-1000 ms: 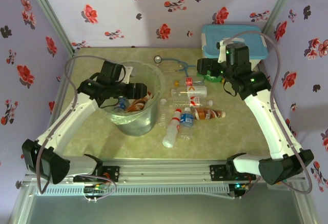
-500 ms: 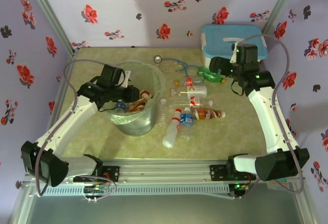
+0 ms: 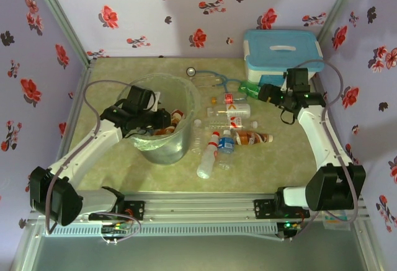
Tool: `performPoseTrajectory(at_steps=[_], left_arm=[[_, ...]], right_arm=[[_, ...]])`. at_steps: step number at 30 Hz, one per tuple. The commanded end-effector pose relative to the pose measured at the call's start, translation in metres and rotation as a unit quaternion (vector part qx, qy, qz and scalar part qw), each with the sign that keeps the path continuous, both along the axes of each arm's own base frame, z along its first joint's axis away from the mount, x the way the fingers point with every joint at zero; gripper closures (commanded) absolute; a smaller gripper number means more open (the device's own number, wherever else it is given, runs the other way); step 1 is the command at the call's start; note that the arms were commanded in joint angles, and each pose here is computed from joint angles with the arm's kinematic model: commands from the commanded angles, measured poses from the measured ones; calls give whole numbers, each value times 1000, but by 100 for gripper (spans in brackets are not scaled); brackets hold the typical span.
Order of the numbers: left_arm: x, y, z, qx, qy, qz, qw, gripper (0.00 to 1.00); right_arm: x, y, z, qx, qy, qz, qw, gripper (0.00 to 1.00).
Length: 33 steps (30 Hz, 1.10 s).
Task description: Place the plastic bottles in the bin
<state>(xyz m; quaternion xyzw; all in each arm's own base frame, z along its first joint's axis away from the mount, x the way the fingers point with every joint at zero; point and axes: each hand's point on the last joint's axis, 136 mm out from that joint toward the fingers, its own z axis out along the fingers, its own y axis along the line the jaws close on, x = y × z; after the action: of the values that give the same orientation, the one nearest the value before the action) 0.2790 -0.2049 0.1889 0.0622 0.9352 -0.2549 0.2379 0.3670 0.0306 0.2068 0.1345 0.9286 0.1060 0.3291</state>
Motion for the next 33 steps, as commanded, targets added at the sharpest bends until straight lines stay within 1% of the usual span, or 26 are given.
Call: performPoseTrajectory(at_steps=[1, 3, 5, 9, 12, 14, 16, 18, 20, 22, 24, 25, 28, 33], left_arm=[[1, -4, 4, -6, -1, -4, 1000, 82], [4, -3, 15, -7, -10, -2, 1000, 79], [7, -1, 29, -8, -21, 0, 1000, 68], [15, 2, 56, -10, -48, 6, 999, 55], [19, 2, 71, -15, -65, 10, 998, 49], [21, 3, 78, -16, -73, 14, 997, 46], [23, 6, 85, -15, -85, 21, 996, 43], [25, 8, 91, -16, -94, 30, 995, 40], [26, 10, 99, -20, -103, 40, 994, 37], [26, 12, 107, -27, -113, 50, 992, 34], [26, 14, 114, -35, -123, 56, 990, 30], [26, 15, 117, -38, -126, 60, 989, 29], [23, 18, 123, -41, -133, 64, 988, 26], [20, 25, 123, -40, -138, 76, 987, 25]], right_arm=[[5, -3, -9, -25, -2, 20, 999, 5], [5, -3, -15, -40, 11, 43, 998, 5], [5, 1, -20, -47, 29, 71, 996, 5], [1, 3, -24, -53, 61, 92, 992, 4], [-3, -10, -28, -67, 81, 48, 993, 1], [-1, -18, -31, -58, 85, 11, 995, 1], [7, -22, -35, -10, 77, -40, 996, 1], [18, -22, -42, 64, 61, -97, 991, 4], [35, -18, -45, 168, 24, -155, 973, 8], [52, -17, -50, 277, -29, -218, 935, 14], [65, -19, -57, 353, -59, -269, 894, 18], [72, -20, -61, 384, -69, -289, 874, 19], [92, -22, -67, 437, -85, -319, 837, 20], [109, -21, -84, 461, -78, -346, 813, 21]])
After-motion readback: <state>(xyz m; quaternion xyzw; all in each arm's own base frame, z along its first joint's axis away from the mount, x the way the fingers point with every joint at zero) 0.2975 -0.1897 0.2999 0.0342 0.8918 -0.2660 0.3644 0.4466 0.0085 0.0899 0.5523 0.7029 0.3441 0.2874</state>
